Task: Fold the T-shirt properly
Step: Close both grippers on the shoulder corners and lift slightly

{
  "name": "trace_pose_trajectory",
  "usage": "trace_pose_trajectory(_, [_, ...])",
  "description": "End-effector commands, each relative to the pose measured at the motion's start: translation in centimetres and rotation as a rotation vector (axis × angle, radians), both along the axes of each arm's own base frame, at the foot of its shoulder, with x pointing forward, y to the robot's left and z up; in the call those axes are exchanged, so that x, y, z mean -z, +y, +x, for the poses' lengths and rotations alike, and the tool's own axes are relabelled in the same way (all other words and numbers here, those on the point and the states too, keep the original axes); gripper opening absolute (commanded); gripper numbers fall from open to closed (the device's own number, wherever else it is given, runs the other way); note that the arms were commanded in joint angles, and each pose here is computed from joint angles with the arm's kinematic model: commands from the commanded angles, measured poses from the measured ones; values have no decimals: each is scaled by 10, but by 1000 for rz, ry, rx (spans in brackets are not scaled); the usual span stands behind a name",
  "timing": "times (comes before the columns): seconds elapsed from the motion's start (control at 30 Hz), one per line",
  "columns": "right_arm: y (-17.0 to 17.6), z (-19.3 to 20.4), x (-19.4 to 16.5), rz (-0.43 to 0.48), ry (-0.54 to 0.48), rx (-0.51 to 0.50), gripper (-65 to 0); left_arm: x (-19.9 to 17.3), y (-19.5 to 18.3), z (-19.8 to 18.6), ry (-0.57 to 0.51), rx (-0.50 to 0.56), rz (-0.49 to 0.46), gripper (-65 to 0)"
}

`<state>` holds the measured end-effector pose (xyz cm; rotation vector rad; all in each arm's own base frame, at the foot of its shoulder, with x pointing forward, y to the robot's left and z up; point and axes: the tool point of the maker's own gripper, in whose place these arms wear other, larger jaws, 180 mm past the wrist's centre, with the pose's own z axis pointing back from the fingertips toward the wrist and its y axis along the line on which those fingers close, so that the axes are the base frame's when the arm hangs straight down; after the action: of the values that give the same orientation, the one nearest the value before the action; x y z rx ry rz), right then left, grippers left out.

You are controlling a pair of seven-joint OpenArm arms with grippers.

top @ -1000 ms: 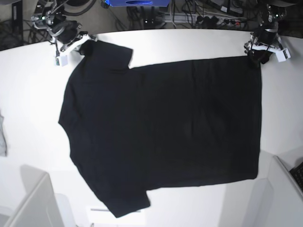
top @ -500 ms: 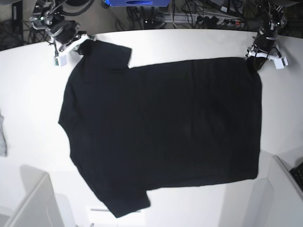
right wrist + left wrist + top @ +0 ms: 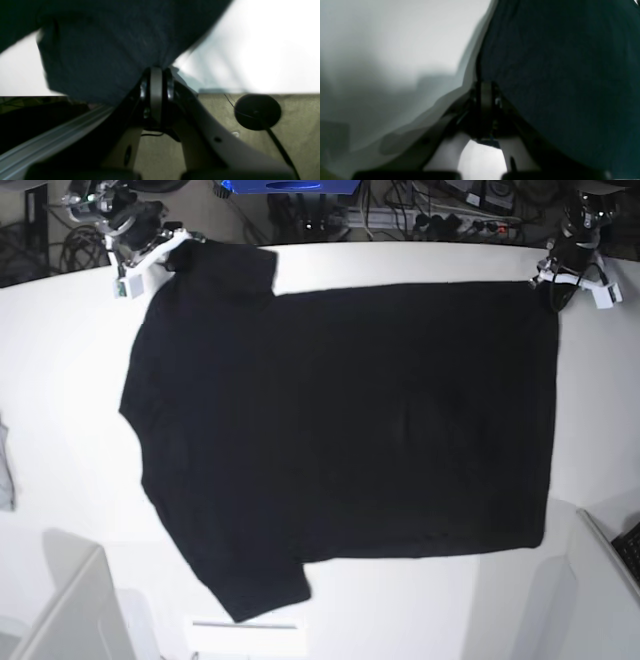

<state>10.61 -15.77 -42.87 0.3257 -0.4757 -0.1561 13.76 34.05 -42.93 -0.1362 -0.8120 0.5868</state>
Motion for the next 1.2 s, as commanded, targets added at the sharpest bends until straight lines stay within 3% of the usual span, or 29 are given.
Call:
trace_pose_trajectory(0.0, [-3,4,-9,-10,-34,0,-650,2,6,-11,55,16,26,-650])
trace_pose_trajectory(0.27, [0,12,-17,-13,-63,-13,-650,-12,0,0,18,48,42,-650])
trace_pose_trajectory(0.4, [2,28,-38,-37,-135,-34,-650,-29,-8,13,-30,80,59,-650])
trace_pose_trajectory(0.57, [7,46,-54,29,-211,-30,-650,-45,-15,24,-75,110,75,-650])
trace_pose_trajectory(1.0, [6,92,-79,48,-343,-39,-650,-52,-16,39,-90,123,73,-650])
trace_pose_trajectory(1.17, [6,110,-85,36,-336,-72,-650,-53,-22,54,-81,143,47,-650])
